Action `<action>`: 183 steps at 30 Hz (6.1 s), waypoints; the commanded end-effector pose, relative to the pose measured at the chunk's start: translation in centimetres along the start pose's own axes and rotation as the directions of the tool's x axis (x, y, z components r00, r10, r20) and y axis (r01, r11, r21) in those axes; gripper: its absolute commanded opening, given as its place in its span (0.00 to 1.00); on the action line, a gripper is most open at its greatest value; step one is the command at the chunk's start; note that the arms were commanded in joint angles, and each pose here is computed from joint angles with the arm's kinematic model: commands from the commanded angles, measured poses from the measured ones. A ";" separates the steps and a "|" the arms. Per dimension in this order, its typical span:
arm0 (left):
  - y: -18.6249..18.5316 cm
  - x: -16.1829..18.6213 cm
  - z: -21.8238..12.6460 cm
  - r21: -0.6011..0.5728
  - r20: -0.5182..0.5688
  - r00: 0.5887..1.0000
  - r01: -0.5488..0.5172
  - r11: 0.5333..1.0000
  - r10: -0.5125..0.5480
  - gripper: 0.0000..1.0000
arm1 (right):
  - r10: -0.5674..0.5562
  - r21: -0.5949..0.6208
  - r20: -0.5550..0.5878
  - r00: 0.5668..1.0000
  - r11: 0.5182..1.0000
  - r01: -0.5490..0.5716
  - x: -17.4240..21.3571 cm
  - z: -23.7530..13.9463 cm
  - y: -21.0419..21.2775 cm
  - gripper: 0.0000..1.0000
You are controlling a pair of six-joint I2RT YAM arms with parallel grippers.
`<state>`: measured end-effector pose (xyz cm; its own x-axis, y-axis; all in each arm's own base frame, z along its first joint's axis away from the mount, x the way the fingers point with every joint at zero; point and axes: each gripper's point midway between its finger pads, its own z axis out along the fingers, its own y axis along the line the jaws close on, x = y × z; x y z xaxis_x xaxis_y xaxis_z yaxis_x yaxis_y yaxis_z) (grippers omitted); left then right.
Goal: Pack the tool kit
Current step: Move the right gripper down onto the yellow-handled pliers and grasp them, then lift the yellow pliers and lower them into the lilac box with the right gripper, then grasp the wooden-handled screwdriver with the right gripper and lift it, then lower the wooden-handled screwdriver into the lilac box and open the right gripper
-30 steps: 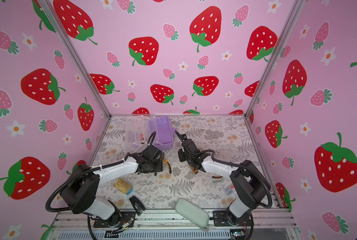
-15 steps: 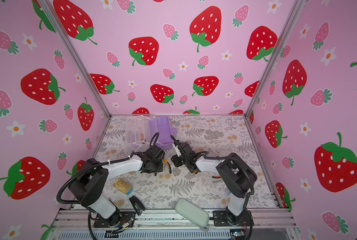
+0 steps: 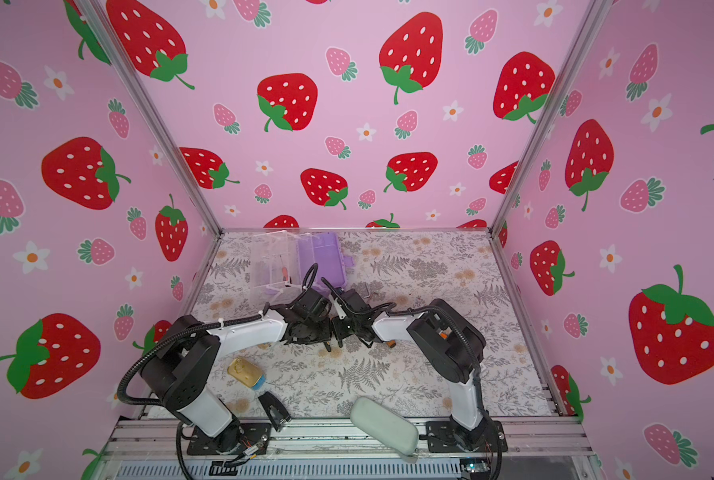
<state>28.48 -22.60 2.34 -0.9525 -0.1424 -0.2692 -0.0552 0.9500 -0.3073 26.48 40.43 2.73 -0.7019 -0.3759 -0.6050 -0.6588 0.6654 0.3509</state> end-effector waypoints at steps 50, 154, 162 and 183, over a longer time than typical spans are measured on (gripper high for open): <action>7.5 -6.9 -20.1 0.089 0.514 0.833 0.185 0.979 -0.204 0.82 | -0.229 0.360 0.200 0.953 0.922 0.146 -23.0 -2.6 -7.2 0.00; 6.3 -8.0 -19.5 0.095 0.527 0.834 0.133 0.987 -0.163 0.68 | -0.071 -0.104 -0.055 0.996 0.992 0.065 0.8 -9.0 -1.2 0.00; 7.0 -7.4 -20.5 0.098 0.556 0.812 0.149 0.984 -0.178 0.57 | -0.025 -0.251 0.170 0.985 0.966 0.068 -9.1 -11.1 3.2 0.00; 9.8 -5.8 -22.0 0.031 0.612 0.771 0.196 0.980 -0.173 0.52 | 0.278 -0.360 0.395 0.875 0.924 -0.131 -28.5 -0.8 4.4 0.00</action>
<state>27.41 -7.40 21.59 -0.5495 -0.4476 -0.7055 -0.1926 0.8895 -0.4143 42.14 52.34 19.79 -0.6838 0.0102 -0.7296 -0.6478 0.4517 0.6134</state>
